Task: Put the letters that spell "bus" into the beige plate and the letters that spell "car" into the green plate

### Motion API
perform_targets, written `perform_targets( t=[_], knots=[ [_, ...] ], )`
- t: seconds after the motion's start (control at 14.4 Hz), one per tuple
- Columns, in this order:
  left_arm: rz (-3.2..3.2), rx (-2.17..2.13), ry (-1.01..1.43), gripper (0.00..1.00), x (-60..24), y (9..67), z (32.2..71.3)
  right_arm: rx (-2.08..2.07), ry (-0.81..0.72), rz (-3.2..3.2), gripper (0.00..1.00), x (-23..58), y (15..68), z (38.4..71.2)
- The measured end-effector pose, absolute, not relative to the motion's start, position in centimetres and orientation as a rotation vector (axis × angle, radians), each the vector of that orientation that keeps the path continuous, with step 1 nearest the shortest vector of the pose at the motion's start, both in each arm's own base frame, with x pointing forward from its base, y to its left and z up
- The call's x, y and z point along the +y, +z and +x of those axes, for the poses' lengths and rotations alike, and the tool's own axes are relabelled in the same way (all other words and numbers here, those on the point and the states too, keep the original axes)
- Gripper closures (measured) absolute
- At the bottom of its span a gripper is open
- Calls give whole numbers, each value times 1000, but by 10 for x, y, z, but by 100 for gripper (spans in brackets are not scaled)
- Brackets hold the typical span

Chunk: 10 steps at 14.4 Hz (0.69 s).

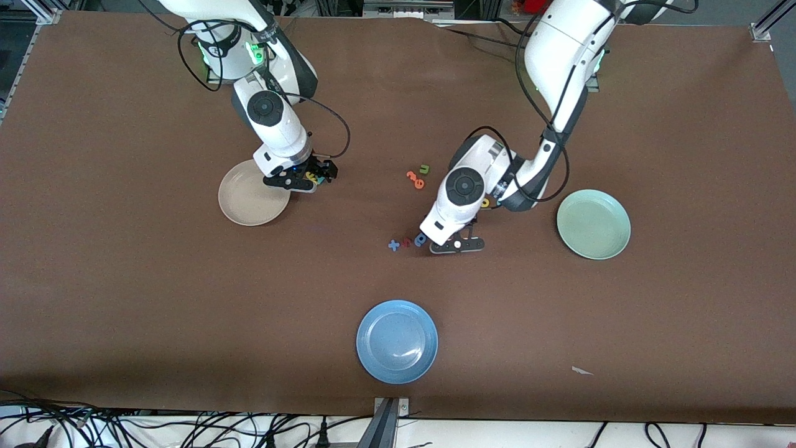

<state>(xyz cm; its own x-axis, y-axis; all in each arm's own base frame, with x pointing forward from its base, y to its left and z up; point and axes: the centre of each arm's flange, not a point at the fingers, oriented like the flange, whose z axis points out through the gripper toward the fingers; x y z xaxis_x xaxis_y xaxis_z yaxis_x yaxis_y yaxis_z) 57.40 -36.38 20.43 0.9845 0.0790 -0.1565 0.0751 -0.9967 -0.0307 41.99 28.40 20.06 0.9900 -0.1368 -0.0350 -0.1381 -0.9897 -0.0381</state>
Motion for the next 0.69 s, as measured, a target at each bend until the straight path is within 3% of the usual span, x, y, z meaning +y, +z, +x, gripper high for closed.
perform_targets(
  t=[0.28, 0.62, 0.69],
  knots=[
    [-3056, 15, 419, 89, -283, 226, 600, 208, 35, -3082, 2, 284, 190, 418],
    [-3046, 151, 449, 89, -172, 261, 629, 170, 26, -3084, 12, 284, 175, 413],
    [-3023, 167, 441, 89, -152, 263, 631, 162, 22, -3085, 22, 284, 174, 412]
  ],
)
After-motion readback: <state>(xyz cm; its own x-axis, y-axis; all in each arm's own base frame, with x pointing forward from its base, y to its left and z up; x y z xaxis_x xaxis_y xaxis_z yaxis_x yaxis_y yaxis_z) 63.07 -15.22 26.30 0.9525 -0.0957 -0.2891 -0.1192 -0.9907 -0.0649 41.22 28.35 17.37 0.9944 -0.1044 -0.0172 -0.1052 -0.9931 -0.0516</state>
